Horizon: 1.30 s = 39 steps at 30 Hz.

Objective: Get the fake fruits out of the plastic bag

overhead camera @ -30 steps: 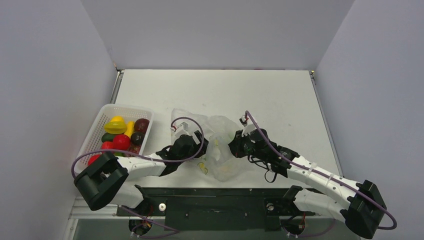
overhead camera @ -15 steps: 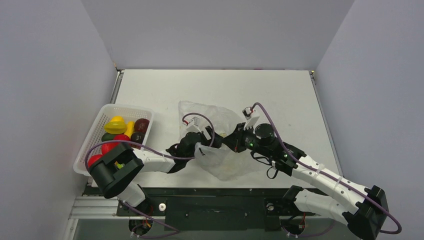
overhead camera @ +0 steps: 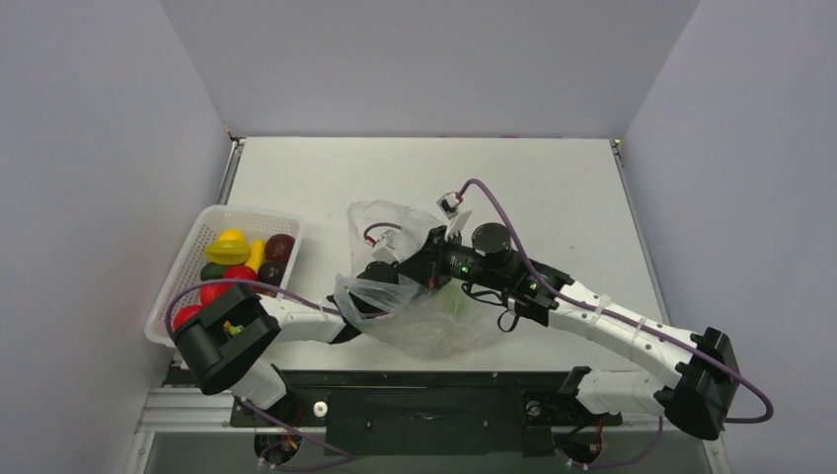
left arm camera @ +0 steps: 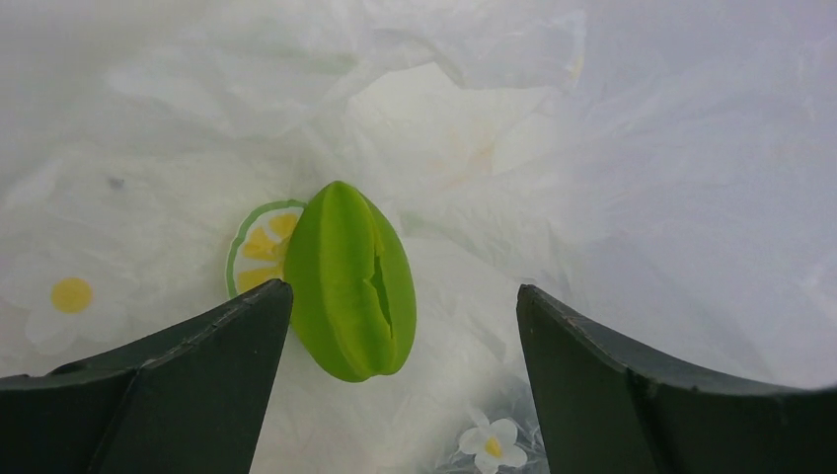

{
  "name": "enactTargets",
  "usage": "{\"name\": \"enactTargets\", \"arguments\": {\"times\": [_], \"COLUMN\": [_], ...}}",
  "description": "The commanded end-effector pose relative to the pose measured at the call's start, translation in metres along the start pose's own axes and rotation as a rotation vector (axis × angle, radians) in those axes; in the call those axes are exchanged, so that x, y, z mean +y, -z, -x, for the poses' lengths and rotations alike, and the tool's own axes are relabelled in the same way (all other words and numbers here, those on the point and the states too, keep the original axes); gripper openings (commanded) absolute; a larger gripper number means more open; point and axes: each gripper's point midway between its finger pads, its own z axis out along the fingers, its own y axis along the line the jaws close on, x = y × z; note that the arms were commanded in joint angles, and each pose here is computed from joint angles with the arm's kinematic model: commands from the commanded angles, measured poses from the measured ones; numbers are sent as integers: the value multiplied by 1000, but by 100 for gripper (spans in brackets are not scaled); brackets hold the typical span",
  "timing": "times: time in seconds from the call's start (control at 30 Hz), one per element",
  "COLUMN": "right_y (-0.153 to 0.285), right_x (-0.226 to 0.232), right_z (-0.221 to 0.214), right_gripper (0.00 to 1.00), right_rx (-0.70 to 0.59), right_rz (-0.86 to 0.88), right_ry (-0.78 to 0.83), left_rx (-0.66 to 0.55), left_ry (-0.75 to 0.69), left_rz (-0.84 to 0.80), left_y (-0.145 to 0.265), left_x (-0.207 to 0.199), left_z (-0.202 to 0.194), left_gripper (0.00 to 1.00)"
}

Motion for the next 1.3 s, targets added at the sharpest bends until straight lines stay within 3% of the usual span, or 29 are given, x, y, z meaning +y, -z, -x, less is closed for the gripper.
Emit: {"name": "enactTargets", "arguments": {"times": [0.0, 0.17, 0.47, 0.63, 0.73, 0.8, 0.9, 1.1, 1.27], "right_y": [12, 29, 56, 65, 74, 80, 88, 70, 29], "right_x": [14, -20, -35, -41, -60, -73, -82, -55, -28], "right_z": [13, -17, -34, -39, -38, -35, -27, -4, 19], "right_gripper": [0, 0, 0, 0, 8, 1, 0, 0, 0], "right_rx": [-75, -61, -87, -83, -87, -110, -157, -170, -114], "right_rz": [44, -47, -87, -122, -235, -312, -363, -244, -141], "right_ry": [21, -12, -49, -50, -34, -28, -26, 49, 128], "left_rx": [83, 126, 9, -50, -62, -48, -48, -59, -70], "left_ry": [-79, -138, -317, -253, -242, -237, -218, -196, -188], "left_rz": [-54, -9, -2, -86, -81, -63, -43, -25, 33], "left_y": [-1, -14, -47, -47, -36, -30, -19, 12, 31], "left_x": [-18, -7, -7, -18, -13, -7, 2, 9, 16], "left_z": [-18, -40, -61, -63, -55, -51, -43, -26, -7], "left_gripper": [84, 86, 93, 94, 94, 94, 93, 93, 94]}}
